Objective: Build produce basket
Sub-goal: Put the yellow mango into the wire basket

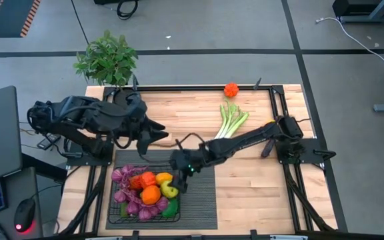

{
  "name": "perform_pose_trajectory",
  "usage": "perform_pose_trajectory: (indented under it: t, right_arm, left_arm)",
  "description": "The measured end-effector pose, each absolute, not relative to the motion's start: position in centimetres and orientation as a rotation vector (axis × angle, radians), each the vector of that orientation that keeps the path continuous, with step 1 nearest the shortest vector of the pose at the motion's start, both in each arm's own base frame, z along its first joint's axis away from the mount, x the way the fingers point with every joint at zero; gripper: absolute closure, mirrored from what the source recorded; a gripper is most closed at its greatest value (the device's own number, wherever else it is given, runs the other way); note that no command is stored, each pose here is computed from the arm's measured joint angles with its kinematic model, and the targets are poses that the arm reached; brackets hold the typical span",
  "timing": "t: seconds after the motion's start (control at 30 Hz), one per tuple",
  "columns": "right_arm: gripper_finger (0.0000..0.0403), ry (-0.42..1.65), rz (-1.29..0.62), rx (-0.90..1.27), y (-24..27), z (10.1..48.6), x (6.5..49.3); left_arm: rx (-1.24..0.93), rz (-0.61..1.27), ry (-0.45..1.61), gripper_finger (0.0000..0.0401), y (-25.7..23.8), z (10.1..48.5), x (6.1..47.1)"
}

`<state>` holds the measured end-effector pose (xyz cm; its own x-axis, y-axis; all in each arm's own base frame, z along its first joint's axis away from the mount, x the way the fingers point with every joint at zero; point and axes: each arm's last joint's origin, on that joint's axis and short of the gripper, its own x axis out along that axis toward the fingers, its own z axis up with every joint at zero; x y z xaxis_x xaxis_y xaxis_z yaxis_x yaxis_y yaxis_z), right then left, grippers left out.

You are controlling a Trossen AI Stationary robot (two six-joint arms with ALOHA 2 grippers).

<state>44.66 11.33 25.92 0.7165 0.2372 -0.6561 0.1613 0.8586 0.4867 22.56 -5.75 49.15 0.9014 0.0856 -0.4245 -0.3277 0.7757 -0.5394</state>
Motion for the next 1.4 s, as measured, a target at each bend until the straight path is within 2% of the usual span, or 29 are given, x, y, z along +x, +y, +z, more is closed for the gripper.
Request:
perform_pose_trajectory:
  t: [0.3,0.5,0.7,0.93,1.13,1.4]
  right_arm:
    - [0.0006,0.723,0.047,0.483,7.6,31.0,42.4]
    - [0.0007,0.831,0.010,0.380,5.7,32.5,39.7]
    - [0.0007,0.963,-0.032,0.223,3.9,32.4,38.0]
    - [0.0007,1.109,-0.065,0.180,1.7,31.0,37.0]
    - [0.0007,1.208,-0.123,0.199,-0.2,29.1,36.2]
    - [0.0007,1.285,-0.308,0.227,-2.9,27.9,34.4]
  left_arm:
    - [-0.672,0.261,0.446,0.0229,-7.1,47.5,25.1]
    - [-0.666,0.273,0.448,0.0229,-7.4,46.8,26.8]
    - [-0.629,0.361,0.405,0.0229,-7.3,46.4,27.6]
    - [-0.601,0.459,0.303,0.0229,-7.2,46.1,29.2]
    - [-0.609,0.437,0.255,0.0229,-7.5,46.1,30.4]
    - [-0.592,0.365,0.294,0.0229,-7.7,46.1,30.6]
